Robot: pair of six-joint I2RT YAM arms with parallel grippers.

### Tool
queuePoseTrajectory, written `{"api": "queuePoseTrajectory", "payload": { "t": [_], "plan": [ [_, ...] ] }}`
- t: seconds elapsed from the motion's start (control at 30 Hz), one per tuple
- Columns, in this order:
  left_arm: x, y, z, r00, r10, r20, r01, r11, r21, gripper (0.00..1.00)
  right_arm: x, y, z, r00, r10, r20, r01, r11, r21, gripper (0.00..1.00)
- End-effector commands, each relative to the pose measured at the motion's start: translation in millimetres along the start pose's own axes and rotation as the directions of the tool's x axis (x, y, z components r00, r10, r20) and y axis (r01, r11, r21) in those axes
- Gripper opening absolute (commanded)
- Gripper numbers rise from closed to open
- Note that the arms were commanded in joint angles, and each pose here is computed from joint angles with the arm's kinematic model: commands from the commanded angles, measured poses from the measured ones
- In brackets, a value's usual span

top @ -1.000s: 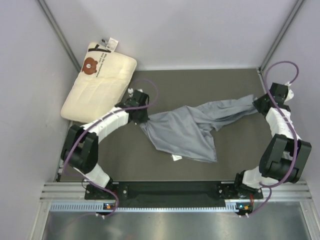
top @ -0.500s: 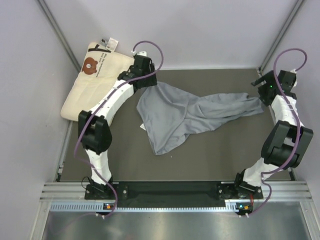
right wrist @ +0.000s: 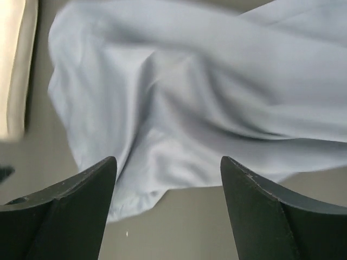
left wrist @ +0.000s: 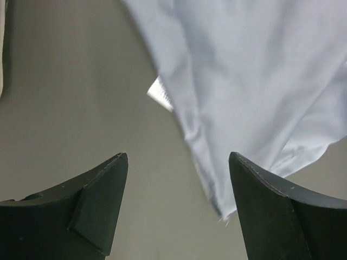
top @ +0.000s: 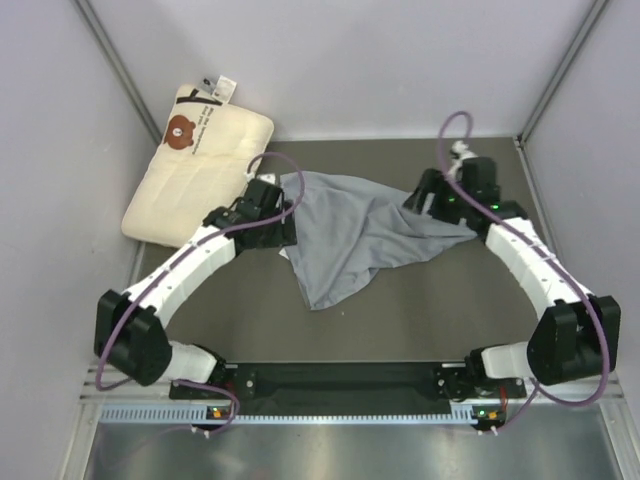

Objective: Put the pillow into the pillowcase

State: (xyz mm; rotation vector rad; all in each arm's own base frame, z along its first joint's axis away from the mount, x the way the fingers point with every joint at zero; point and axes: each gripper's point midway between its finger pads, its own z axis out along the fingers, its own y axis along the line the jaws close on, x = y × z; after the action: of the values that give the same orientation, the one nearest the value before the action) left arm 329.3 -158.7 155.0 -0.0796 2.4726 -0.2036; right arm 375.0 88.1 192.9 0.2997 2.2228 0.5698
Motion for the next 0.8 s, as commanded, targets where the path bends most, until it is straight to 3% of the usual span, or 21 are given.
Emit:
{"api": "queuePoseTrajectory", "payload": {
  "t": [0.0,0.1,0.3,0.5,0.57,0.77],
  "plan": [
    [9,13,-12,0.995,-0.076,0.071,0.076,0.997,0.000,0.80,55,77,-4,0.965,-0.250,-0.083,0.235,0.958,-0.162,0.77],
    [5,46,-19,0.992,-0.098,0.082,0.105,0.991,-0.079,0.80,89,112,-5,0.940,-0.330,-0.089,0.307,0.930,-0.204,0.72],
    [-4,84,-19,0.973,-0.223,0.063,0.226,0.973,-0.047,0.78,159,152,15,0.881,-0.431,-0.193,0.370,0.884,-0.287,0.69],
    [-12,116,-30,0.909,-0.406,0.092,0.406,0.914,0.016,0.79,234,183,34,0.794,-0.543,-0.273,0.454,0.829,-0.327,0.70],
    [-16,131,-36,0.879,-0.460,0.126,0.462,0.887,0.015,0.79,246,193,36,0.776,-0.563,-0.282,0.466,0.815,-0.345,0.69],
    [-22,144,-46,0.863,-0.483,0.149,0.485,0.874,0.025,0.78,266,206,54,0.739,-0.611,-0.284,0.517,0.785,-0.342,0.68]
  ]
}}
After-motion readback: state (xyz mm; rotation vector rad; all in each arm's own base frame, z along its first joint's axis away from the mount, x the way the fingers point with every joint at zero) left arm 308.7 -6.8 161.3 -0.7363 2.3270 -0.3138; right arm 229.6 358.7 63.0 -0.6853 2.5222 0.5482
